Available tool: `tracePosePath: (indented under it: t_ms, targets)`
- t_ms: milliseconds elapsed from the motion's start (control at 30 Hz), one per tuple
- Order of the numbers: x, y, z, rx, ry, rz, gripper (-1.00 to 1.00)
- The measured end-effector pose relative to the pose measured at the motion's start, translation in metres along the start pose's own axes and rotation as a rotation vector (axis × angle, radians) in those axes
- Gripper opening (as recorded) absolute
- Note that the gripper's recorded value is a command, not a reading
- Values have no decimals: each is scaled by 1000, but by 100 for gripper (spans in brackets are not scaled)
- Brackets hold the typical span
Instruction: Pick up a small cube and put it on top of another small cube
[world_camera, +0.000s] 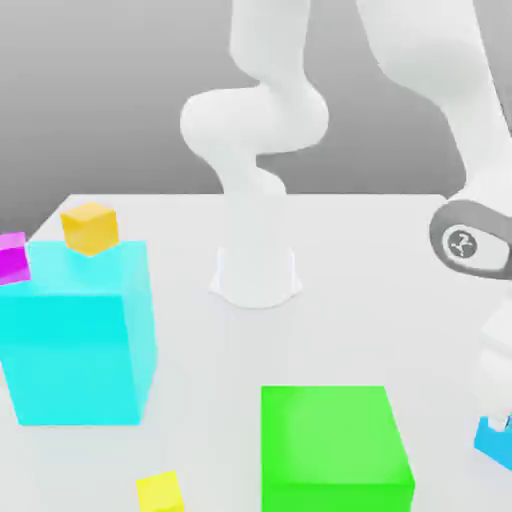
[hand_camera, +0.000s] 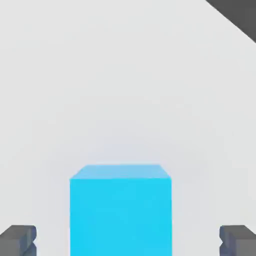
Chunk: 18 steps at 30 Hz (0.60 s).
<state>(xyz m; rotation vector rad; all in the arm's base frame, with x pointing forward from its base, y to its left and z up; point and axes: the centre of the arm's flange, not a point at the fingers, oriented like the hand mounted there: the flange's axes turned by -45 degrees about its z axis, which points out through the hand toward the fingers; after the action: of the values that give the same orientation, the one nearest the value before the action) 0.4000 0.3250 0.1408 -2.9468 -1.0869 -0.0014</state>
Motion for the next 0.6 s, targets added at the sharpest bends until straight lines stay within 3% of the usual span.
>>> tracePosePath:
  t_ms: [200, 367, 600]
  targets:
    - [0, 0, 6, 0, 0, -1, -100]
    - [0, 0, -45, 0, 0, 0, -100]
    - [-42, 175, -120, -98, -28, 376, -100]
